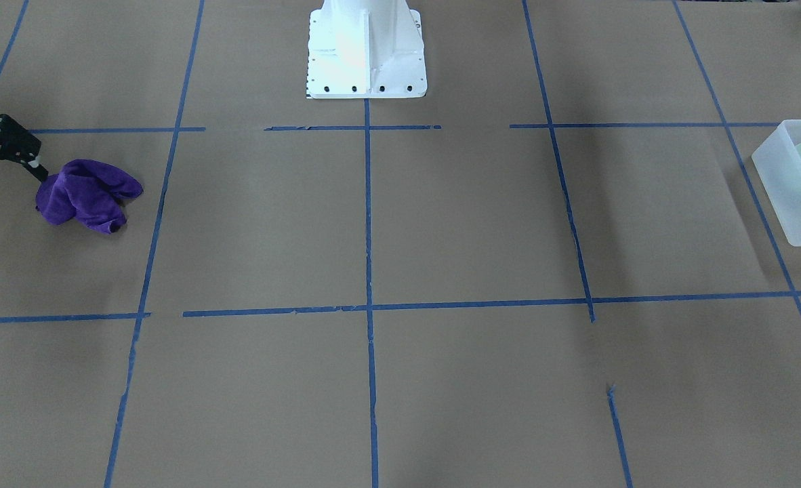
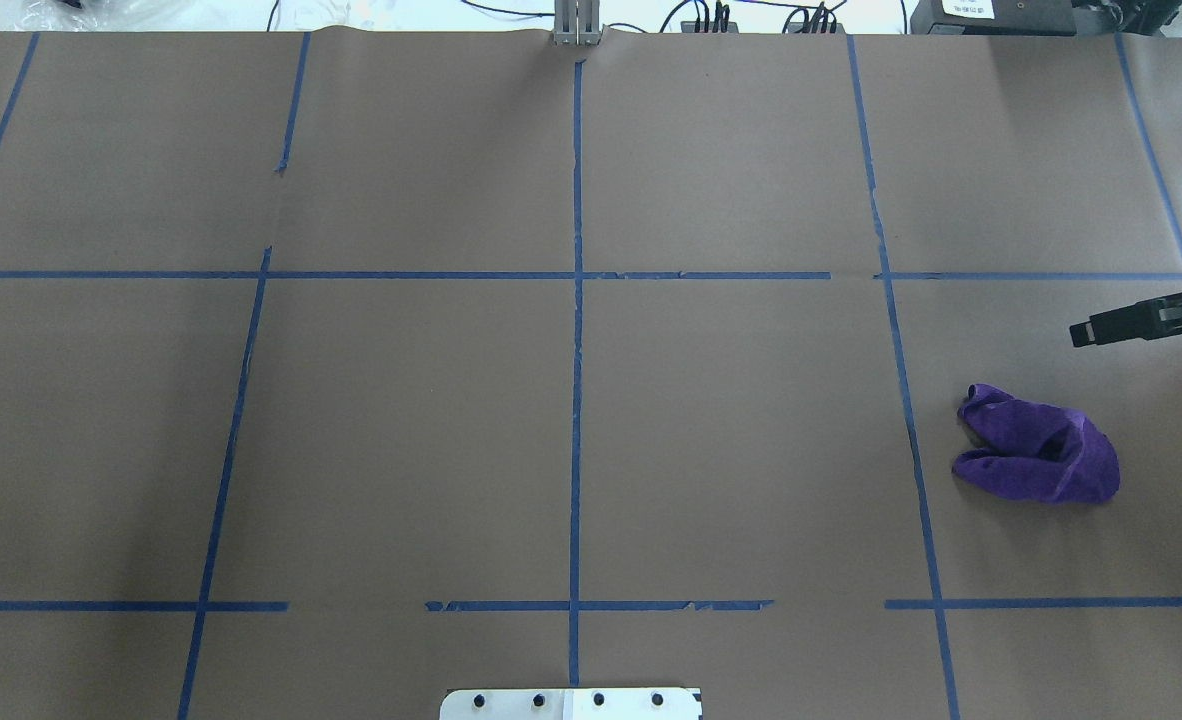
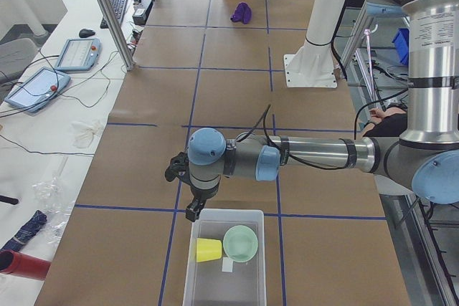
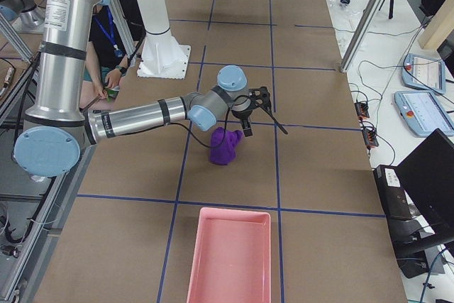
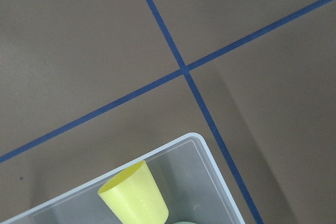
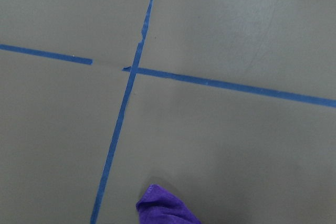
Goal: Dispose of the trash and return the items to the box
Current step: 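Lower the right gripper onto the purple cloth and grasp it, then lift the purple cloth with the right gripper and drop it into the pink bin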
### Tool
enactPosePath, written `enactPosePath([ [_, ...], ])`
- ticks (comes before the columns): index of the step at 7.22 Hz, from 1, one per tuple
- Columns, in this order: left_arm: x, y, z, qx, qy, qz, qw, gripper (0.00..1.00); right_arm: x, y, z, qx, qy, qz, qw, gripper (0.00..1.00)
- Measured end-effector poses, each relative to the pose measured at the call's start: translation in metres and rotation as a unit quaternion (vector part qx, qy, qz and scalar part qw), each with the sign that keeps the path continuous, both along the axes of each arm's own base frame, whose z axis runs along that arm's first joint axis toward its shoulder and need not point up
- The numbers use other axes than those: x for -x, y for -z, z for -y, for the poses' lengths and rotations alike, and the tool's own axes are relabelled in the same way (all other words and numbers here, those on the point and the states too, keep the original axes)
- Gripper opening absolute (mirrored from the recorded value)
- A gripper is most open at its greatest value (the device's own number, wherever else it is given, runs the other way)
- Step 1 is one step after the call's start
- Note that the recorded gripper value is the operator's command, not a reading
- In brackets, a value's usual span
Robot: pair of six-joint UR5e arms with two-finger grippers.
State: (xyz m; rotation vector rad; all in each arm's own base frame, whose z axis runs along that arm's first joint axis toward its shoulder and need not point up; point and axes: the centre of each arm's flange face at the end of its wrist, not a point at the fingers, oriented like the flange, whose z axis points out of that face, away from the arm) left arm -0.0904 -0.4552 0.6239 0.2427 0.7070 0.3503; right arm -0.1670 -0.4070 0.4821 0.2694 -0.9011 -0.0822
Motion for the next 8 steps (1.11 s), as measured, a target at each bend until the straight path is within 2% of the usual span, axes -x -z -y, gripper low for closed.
enactPosePath([
  [1, 0.002, 0.015, 0.005, 0.009, 0.002, 0.005, 0.9999, 1.0, 0.025, -0.007, -0.013, 0.004, -0.002, -0.02, 0.9998, 0.76],
  [2, 0.003, 0.027, 0.011, 0.01, 0.002, 0.008, 0.9999, 1.0, 0.045, -0.014, -0.025, 0.0, -0.004, -0.038, 0.9993, 0.09],
  [3, 0.004, 0.033, 0.014, 0.008, 0.003, 0.01, 0.9999, 1.0, 0.061, -0.02, -0.035, -0.006, -0.002, -0.054, 0.9985, 0.0],
  [6, 0.004, 0.024, 0.013, 0.019, 0.003, 0.01, 0.9998, 1.0, 0.073, -0.033, -0.053, -0.022, 0.026, -0.079, 0.9963, 0.0],
  [8, 0.004, 0.015, 0.011, 0.029, 0.003, 0.011, 0.9995, 1.0, 0.04, -0.036, -0.035, -0.057, 0.051, -0.101, 0.9919, 0.0],
])
